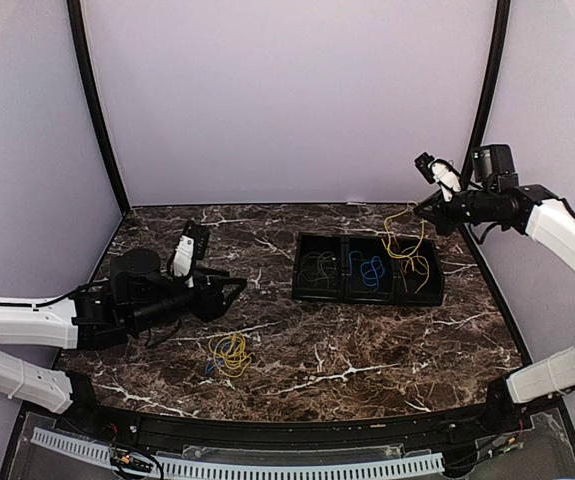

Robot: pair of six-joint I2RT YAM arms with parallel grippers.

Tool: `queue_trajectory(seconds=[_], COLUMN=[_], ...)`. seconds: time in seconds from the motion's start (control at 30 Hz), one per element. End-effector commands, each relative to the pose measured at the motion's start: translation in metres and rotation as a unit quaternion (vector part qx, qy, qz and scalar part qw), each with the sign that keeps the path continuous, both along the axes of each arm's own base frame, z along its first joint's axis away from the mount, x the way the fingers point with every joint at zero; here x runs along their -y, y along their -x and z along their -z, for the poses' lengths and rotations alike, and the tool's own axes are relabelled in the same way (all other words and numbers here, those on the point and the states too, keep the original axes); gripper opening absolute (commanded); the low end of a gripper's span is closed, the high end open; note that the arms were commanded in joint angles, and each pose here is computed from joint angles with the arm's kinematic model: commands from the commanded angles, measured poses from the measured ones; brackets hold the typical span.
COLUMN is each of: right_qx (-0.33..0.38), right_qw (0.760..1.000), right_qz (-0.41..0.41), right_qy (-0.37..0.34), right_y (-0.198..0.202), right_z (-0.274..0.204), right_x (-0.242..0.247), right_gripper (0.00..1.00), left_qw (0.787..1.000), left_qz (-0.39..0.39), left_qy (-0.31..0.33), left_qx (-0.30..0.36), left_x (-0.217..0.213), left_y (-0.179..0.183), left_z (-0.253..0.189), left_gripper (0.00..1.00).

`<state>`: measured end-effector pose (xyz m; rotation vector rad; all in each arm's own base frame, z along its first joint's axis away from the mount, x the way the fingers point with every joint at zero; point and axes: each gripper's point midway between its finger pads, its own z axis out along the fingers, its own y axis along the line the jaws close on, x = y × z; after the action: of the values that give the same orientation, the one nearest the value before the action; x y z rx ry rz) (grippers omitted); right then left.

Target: Untangle the cables

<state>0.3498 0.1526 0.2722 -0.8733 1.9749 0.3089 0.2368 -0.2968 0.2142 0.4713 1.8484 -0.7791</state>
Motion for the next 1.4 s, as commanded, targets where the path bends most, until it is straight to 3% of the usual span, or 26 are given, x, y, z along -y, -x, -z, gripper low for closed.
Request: queue_trajectory(seconds=[0.0,0.33,0.63,1.0,1.17,1.3,1.37], right_qx=[0.019,-0.050,-0.153,-0.214,-0.211,-0.185,-0.178], right_qw=[0.998,0.991,0.980,0.966,0.965,0.970,0.972], right_qz=[0.055,0.119,0.124,0.115,0.120,0.120,0.114], right_qy=[-0.018,0.018,0.034,0.091,0.099,0.101,0.101], right_y=[-0.031,-0.069,-0.071,-0.073,-0.075,-0.067,-0.059], right_z=[-0.004,0.071,0.149,0.205,0.195,0.161,0.143], right_x=[0.019,0.055,0.060,0.045,0.046,0.049,0.049], right_gripper=[0.00,0.00,0.00,0.00,0.00,0.22,0.28], left_qw=[1.000,0.999,0.998,0.999,0.998,0.997,0.997], left_qz=[-0.016,-0.051,-0.051,-0.041,-0.044,-0.055,-0.060], left_qy=[-0.011,-0.009,-0.029,-0.035,-0.042,-0.049,-0.054], left_qx=[-0.007,0.003,0.006,0.003,0.004,0.001,-0.004], left_x=[-0.018,-0.044,-0.039,-0.029,-0.031,-0.035,-0.036], left_y=[0.007,0.010,0.006,0.002,0.002,0.000,-0.001], left_z=[0.011,0.009,0.018,0.023,0.025,0.027,0.030], left_gripper=[0.51,0.52,0.53,0.53,0.53,0.55,0.57])
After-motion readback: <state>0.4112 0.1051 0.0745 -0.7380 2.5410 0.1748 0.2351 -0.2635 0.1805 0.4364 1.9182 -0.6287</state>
